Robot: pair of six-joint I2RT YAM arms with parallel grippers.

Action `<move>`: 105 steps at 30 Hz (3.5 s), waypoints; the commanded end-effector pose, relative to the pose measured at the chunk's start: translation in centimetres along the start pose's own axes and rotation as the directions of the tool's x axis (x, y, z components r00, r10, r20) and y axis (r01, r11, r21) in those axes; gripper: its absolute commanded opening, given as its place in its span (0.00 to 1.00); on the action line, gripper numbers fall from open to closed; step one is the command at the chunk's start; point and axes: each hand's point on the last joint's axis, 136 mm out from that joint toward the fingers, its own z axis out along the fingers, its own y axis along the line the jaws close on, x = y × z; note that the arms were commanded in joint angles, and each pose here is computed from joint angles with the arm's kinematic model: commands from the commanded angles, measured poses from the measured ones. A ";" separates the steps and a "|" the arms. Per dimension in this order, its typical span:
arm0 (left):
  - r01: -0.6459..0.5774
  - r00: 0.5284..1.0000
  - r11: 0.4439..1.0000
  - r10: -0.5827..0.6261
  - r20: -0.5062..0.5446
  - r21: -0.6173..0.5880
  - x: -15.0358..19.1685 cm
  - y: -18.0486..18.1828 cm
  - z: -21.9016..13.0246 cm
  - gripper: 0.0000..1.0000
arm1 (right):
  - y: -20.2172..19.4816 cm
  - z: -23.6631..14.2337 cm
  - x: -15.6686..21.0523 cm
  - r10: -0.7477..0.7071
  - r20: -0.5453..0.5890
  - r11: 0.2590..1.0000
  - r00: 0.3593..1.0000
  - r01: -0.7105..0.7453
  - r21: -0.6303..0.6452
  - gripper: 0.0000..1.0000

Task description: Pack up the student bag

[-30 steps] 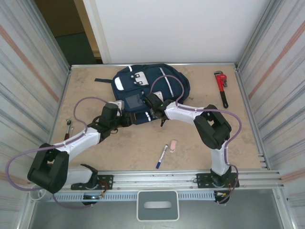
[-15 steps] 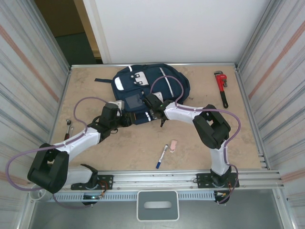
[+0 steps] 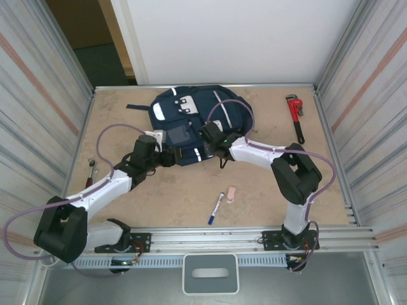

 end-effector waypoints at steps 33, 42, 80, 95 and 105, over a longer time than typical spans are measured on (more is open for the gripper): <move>-0.965 0.237 0.235 0.971 0.001 0.119 0.5 -3.9 8.0 0.00 | -6.2 -3.4 1.7 0.130 -0.101 0.971 0.986 -0.147 -0.188 0.00; -0.953 0.296 0.298 0.954 -0.036 0.061 -1.4 0.6 6.2 0.00 | -11.1 -3.0 1.9 0.185 -0.100 0.982 0.978 -0.189 -0.027 0.00; -0.970 0.243 0.221 0.920 0.309 0.106 -2.2 -9.0 4.3 0.00 | -5.1 -8.2 1.3 0.107 -0.085 0.931 0.991 -0.130 -0.340 0.00; -0.918 0.396 0.385 0.862 0.317 0.097 -4.6 -5.8 0.1 0.48 | -0.7 -10.5 -1.9 0.093 -0.004 0.850 0.996 -0.081 -0.520 0.00; -0.965 0.253 0.206 0.890 0.380 0.161 -1.8 -13.0 -0.7 0.62 | 3.4 -14.5 -3.8 0.084 0.064 0.755 0.994 -0.022 -0.656 0.00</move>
